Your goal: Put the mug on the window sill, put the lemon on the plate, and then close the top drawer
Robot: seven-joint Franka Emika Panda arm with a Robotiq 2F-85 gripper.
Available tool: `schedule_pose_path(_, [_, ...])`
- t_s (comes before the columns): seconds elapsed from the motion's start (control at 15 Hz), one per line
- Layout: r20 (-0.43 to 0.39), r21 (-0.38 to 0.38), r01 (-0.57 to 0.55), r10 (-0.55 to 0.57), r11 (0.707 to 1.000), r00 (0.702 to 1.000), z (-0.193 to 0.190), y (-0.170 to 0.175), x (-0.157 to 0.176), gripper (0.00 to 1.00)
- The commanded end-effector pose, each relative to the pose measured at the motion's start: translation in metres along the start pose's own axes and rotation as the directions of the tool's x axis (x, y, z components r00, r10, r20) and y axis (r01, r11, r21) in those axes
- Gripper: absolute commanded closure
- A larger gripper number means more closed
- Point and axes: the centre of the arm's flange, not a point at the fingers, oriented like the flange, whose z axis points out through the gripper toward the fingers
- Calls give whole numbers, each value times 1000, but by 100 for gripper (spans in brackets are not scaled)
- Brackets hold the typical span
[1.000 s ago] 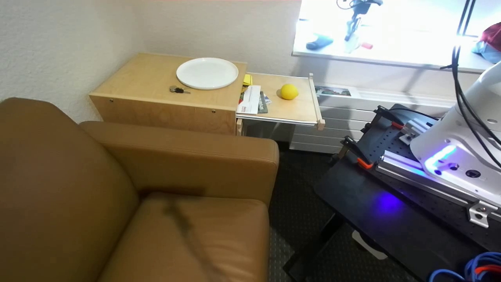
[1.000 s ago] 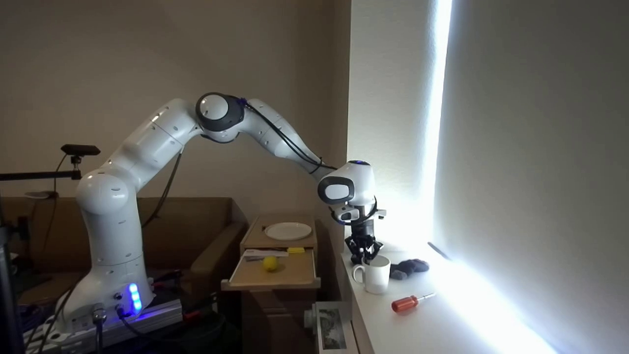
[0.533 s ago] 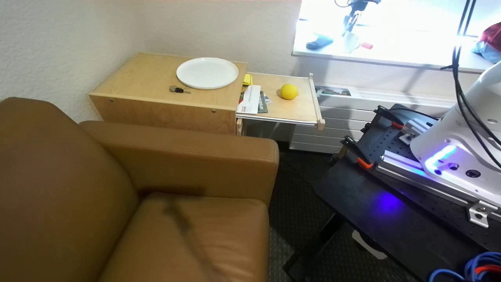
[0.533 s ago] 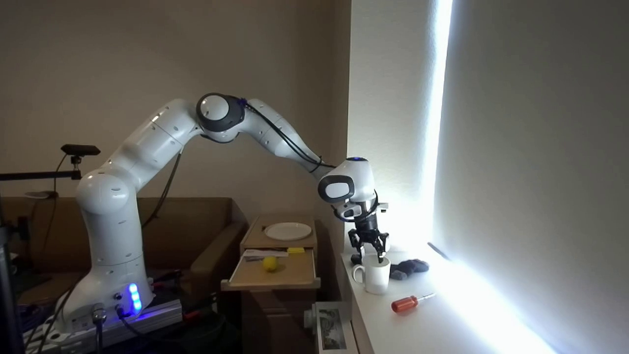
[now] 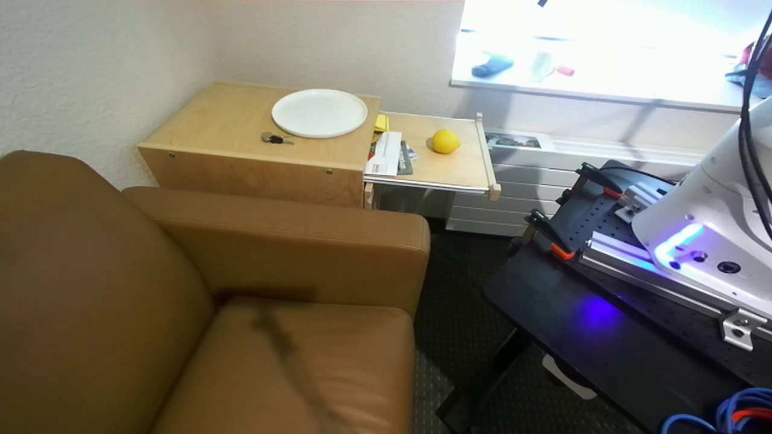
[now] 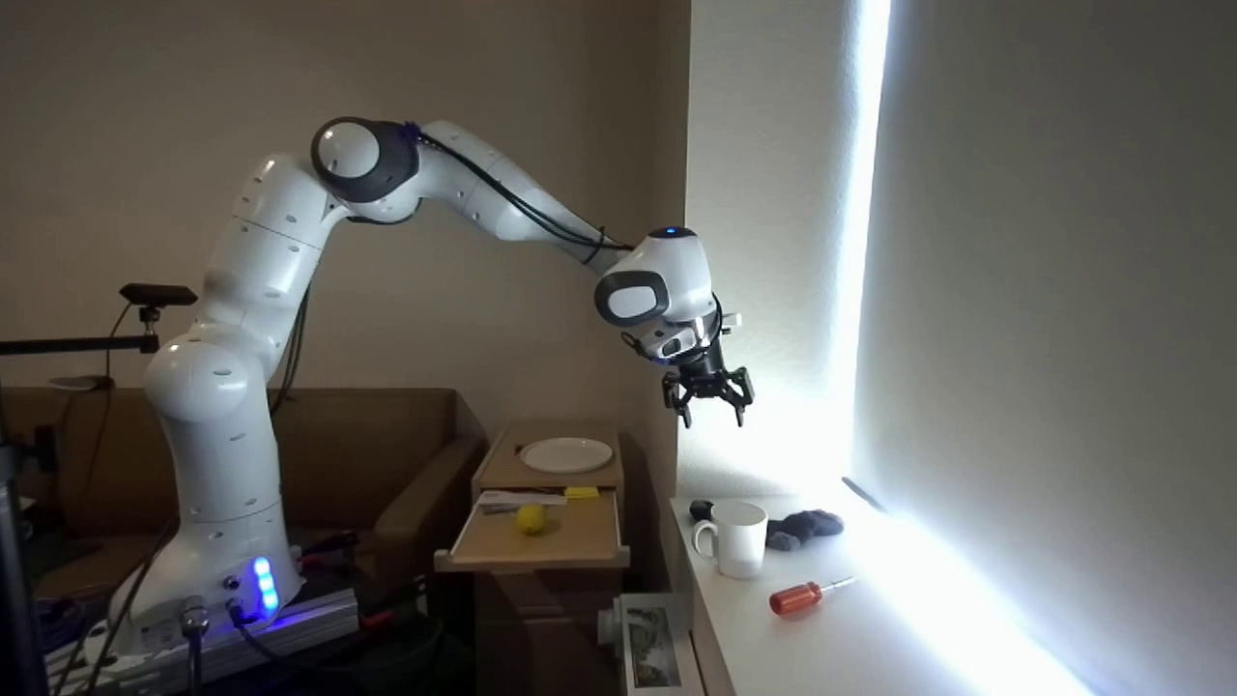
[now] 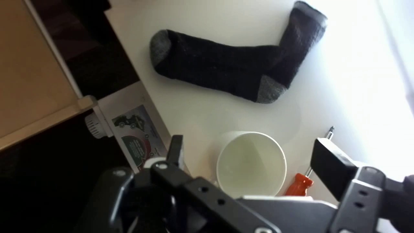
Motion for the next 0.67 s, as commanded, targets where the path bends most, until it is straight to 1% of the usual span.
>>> schedule_pose_path(0.0, [85,-101,152,-144,983,986,-55,69,23,0])
schedule_pose_path(0.13, [112,-150,251,-236,956,965,-72,101,30,0])
schedule_pose_path(0.2, [124,-176,300,-282,938,952,-78,118,37,0])
schedule_pose_path(0.33, [151,-232,391,-364,891,919,-84,156,49,0])
schedule_pose_path(0.4, [170,-245,442,-411,863,896,-88,175,55,0])
schedule_pose_path(0.47, [141,-222,366,-342,904,929,-71,131,30,0])
schedule_pose_path(0.53, [150,-230,376,-349,898,925,-74,142,34,0])
schedule_pose_path(0.6, [153,-225,374,-347,900,925,-78,142,32,0])
